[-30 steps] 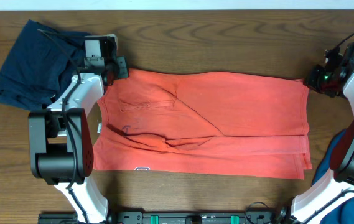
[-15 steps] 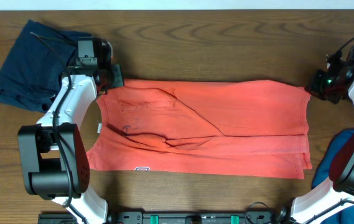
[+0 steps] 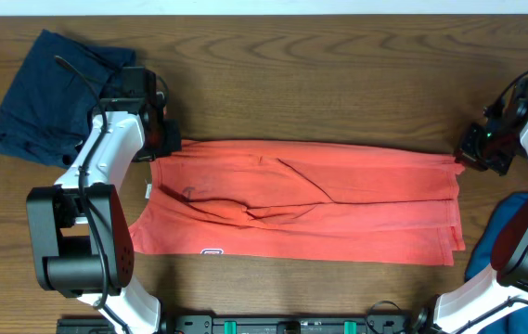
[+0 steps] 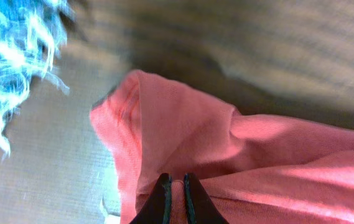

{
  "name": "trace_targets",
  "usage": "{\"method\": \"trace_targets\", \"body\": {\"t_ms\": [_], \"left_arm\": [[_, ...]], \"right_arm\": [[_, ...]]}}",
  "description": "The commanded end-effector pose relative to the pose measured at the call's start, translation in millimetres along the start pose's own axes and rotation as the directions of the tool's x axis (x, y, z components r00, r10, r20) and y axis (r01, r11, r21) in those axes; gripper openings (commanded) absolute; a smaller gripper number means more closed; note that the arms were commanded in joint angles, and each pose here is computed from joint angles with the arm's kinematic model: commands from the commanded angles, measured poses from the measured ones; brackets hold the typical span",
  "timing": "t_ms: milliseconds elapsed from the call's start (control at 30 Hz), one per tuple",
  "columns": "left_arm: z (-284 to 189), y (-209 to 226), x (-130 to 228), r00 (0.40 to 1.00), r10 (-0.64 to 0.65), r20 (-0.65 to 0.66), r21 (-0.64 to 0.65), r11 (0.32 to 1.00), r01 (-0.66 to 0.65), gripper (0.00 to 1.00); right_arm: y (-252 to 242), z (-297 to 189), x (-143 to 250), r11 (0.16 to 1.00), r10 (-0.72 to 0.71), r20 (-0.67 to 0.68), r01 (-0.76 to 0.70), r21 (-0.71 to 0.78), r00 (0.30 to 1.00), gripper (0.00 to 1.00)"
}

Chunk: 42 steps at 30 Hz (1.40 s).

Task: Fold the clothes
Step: 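Fold the top edge down toward the bottom with both grippers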

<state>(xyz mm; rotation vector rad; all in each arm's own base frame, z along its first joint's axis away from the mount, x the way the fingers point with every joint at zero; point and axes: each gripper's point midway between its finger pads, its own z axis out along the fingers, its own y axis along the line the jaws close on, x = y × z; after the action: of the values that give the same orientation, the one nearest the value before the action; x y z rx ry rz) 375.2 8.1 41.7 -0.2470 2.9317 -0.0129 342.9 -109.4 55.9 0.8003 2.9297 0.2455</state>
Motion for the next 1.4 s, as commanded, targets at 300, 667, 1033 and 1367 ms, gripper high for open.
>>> {"method": "trace_targets", "body": {"t_ms": [300, 667, 1033, 1367], "left_arm": [[-5.0, 27.6, 15.7, 0.998, -0.011, -0.058, -0.136, 0.991, 0.003, 0.06], [-7.9, 36.8, 31.1, 0.993, -0.015, -0.118, -0.185, 0.983, -0.007, 0.06], [-8.7, 37.5, 37.1, 0.990, -0.015, -0.143, -0.188, 0.982, -0.012, 0.06], [-9.6, 38.2, 42.0, 0.987, -0.015, -0.163, -0.191, 0.982, -0.016, 0.06]], "right_arm": [[-23.8, -11.1, 6.8, 0.992, 0.053, 0.000, -0.053, 0.118, 0.999, 0.01], [-33.3, -13.1, 21.8, 0.986, 0.073, -0.057, -0.063, 0.157, 0.996, 0.01], [-55.3, -19.8, 39.2, 0.957, 0.083, -0.116, -0.047, 0.285, 0.990, 0.01], [-54.9, -20.0, 41.2, 0.958, 0.085, -0.124, -0.047, 0.283, 0.989, 0.04]]}}
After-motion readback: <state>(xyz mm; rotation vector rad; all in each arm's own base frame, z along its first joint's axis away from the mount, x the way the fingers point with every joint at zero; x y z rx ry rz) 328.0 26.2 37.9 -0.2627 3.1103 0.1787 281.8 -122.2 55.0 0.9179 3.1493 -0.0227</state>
